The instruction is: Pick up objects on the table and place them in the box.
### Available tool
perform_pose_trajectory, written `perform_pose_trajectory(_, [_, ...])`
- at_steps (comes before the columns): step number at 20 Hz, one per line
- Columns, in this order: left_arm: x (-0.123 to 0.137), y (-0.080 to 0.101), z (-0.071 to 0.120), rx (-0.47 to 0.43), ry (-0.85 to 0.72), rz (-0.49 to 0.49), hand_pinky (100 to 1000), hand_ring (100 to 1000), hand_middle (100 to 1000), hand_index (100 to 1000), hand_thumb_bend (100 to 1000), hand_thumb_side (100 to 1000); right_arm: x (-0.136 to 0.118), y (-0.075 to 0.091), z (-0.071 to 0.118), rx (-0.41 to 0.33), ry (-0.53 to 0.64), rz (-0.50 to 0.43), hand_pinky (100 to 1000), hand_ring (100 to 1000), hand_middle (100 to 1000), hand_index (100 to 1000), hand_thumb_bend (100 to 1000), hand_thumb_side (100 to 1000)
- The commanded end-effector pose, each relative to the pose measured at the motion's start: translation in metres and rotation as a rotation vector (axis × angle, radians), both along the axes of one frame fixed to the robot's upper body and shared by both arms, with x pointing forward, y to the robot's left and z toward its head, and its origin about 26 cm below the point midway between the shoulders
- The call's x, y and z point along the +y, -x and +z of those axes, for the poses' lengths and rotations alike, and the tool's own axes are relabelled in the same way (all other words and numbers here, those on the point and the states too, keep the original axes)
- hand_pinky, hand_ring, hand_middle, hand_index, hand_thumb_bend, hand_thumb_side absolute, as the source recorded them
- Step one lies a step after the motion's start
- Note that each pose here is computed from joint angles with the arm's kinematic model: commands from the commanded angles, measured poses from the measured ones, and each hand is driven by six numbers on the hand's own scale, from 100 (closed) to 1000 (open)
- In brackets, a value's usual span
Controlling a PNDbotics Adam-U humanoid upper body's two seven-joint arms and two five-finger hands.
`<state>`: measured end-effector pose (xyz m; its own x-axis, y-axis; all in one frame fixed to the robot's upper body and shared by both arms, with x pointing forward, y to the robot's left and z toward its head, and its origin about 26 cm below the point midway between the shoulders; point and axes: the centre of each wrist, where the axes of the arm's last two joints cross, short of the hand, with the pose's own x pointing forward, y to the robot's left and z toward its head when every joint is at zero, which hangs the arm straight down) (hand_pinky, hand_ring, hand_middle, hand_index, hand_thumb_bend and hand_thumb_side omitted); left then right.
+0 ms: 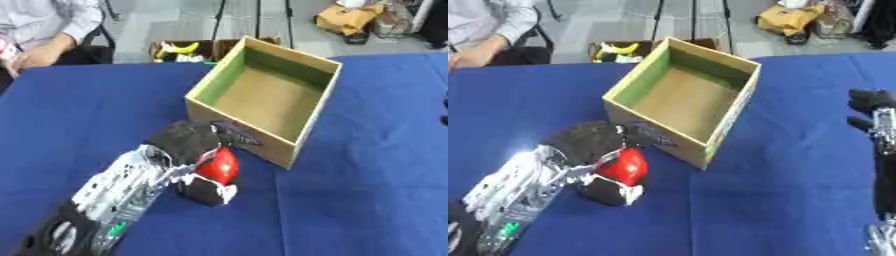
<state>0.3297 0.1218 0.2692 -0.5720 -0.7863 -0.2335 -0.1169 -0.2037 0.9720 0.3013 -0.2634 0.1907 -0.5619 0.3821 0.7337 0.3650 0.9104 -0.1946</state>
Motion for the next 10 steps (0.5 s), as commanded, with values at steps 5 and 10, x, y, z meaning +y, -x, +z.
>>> perform_pose_trajectory(5, [0.022, 0.024, 0.053, -0.135, 0.086, -0.022, 100, 487, 673, 879, 100, 550, -0.002, 0.002, 0.006, -0.024, 0.009, -0.004, 784, 833, 762, 770, 100, 1000])
perform_pose_trajectory(10, [0.037, 0.032, 0.085, -0.19, 0.16, -0.005, 100, 465, 655, 882, 100, 552, -0.003, 0.002, 0.007, -0.027, 0.009, -0.005, 784, 832, 761, 770, 100, 1000])
